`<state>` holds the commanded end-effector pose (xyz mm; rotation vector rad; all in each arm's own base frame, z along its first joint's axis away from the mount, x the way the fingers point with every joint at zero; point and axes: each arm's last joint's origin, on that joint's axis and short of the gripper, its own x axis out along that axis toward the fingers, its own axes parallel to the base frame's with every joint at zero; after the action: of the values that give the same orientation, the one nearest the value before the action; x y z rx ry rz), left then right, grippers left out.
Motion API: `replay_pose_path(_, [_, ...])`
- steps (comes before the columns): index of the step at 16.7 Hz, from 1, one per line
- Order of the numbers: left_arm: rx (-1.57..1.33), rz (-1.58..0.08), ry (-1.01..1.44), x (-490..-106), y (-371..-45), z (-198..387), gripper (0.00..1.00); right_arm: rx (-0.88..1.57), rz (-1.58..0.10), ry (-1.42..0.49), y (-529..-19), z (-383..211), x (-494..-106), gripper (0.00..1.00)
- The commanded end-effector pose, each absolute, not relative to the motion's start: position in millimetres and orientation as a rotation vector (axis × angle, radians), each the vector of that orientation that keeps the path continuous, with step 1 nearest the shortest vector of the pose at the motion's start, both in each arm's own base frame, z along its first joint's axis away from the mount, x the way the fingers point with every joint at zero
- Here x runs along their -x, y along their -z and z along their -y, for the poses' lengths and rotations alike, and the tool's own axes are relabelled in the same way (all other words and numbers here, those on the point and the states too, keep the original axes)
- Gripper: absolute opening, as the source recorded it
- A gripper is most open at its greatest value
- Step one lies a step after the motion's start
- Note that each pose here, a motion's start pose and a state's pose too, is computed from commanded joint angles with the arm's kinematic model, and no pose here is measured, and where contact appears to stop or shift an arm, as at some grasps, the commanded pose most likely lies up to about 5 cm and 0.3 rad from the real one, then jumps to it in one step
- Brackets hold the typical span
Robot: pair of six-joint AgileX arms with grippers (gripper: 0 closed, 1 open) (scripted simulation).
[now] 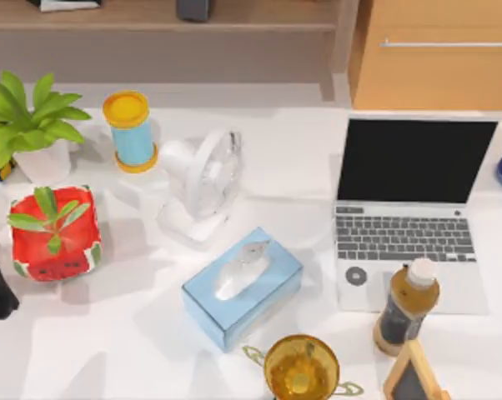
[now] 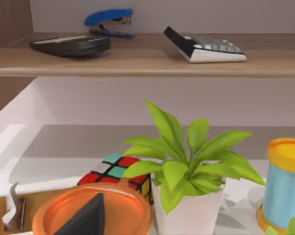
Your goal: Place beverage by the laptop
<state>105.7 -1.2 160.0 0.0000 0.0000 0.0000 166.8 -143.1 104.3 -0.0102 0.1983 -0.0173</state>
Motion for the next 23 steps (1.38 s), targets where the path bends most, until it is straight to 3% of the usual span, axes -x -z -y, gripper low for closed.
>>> replay_pose_path(4, [0.0,0.0,0.0,-105.7,-160.0,1.2,1.0,0.01,-0.199,0.017,-103.3,144.6,-177.1,1.0])
replay_pose_path(11, [0.0,0.0,0.0,-105.7,-160.0,1.2,1.0,0.01,-0.199,0.017,-89.7,145.5,-240.5,1.0])
replay_pose_path(16, [0.0,0.0,0.0,-105.7,-160.0,1.2,1.0,0.01,-0.198,0.017,-88.5,144.6,-245.2,1.0])
replay_pose_path(23, [0.0,0.0,0.0,-105.7,-160.0,1.2,1.0,0.01,-0.198,0.017,-88.5,144.6,-245.2,0.47])
